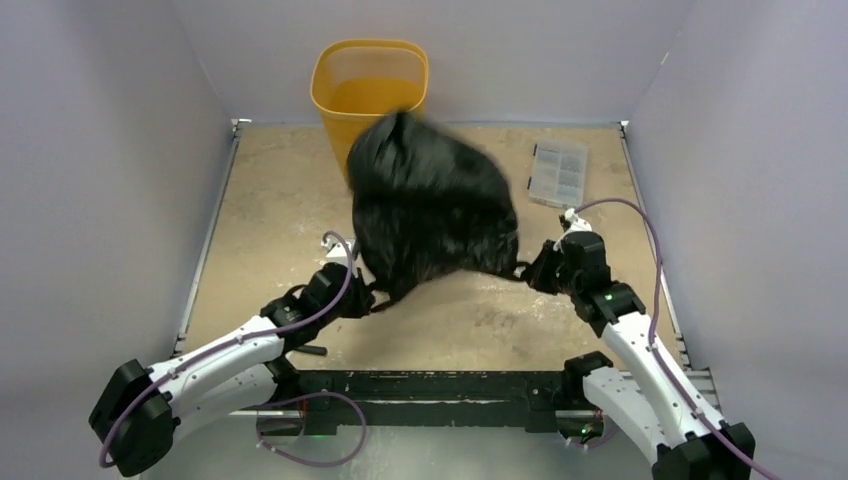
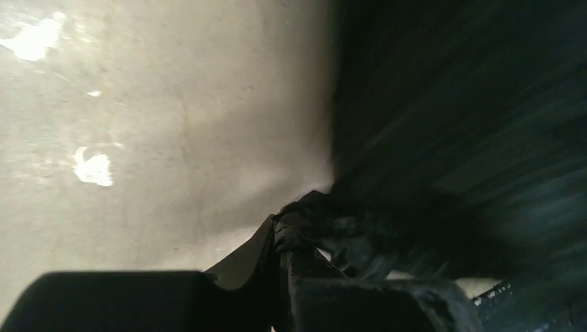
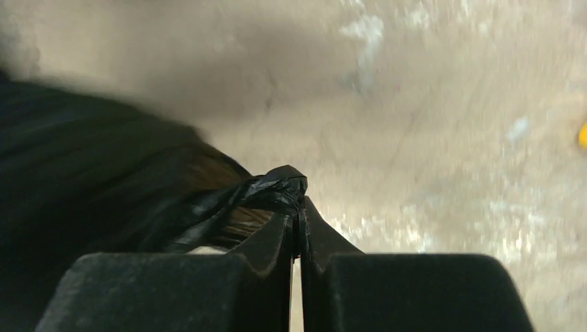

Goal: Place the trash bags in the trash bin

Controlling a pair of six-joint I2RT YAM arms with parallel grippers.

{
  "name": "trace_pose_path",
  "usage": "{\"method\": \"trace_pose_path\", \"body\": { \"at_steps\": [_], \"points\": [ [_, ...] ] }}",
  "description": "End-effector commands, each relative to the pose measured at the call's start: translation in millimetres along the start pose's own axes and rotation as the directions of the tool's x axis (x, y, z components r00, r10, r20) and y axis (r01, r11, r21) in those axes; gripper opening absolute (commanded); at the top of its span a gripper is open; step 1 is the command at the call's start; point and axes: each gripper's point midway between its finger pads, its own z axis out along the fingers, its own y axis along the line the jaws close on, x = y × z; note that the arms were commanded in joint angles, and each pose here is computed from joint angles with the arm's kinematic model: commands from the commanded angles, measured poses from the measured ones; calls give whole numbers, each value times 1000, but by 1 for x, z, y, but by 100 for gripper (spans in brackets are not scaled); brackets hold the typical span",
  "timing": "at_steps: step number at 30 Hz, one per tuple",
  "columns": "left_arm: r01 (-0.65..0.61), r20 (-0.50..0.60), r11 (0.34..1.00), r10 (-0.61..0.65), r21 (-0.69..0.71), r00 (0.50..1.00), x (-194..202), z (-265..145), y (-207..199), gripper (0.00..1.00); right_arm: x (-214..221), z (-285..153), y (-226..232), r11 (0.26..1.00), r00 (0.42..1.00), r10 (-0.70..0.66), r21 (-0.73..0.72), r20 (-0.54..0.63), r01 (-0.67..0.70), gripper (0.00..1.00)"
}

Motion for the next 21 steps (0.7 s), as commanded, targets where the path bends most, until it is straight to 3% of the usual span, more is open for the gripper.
{"method": "trace_pose_path", "body": {
  "at_steps": [1, 4, 6, 10, 12, 13, 14, 15, 17, 18, 19, 21],
  "points": [
    [20, 303, 994, -51, 104, 952, -127, -46, -64, 0, -69, -42, 48, 995, 989, 13, -104, 146, 2, 6],
    [-86, 384, 986, 25, 143, 923, -191, -72, -109, 0, -131, -70, 104, 958, 964, -80, -246, 254, 144, 6],
    [-165, 481, 965, 49, 202, 875, -243, -108, -146, 0, -181, -113, 143, 917, 908, -69, -333, 412, 221, 6],
    [-256, 688, 927, -3, 275, 725, -326, -205, -188, 0, -267, -230, 179, 883, 671, 10, -321, 741, 342, 10],
    [-263, 760, 924, -44, 278, 648, -342, -238, -185, 0, -280, -260, 174, 894, 577, 27, -278, 817, 352, 10],
    [-252, 772, 930, -50, 268, 634, -339, -239, -178, 0, -277, -255, 166, 907, 565, 32, -262, 824, 330, 10],
    [-230, 749, 946, -21, 229, 662, -323, -215, -164, 0, -273, -241, 152, 929, 566, 36, -237, 823, 285, 10],
    [-208, 708, 961, 19, 181, 706, -303, -187, -148, 0, -253, -195, 128, 956, 635, 7, -190, 772, 221, 9],
    [-171, 491, 985, 130, 38, 861, -227, -99, -102, 0, -191, -98, 71, 997, 820, 13, -73, 573, 35, 6],
    [-83, 317, 997, 81, -9, 945, -175, -57, -79, 0, -146, -55, 53, 999, 910, 38, -47, 413, -21, 3],
    [-61, 173, 998, 54, 32, 983, -124, -34, -71, 0, -101, -26, 49, 997, 970, 51, -68, 239, -36, 1],
    [58, 80, 984, -73, 170, 994, -72, -21, -73, 0, -47, -7, 54, 981, 993, 91, -175, 70, -78, 1]
  ]
}}
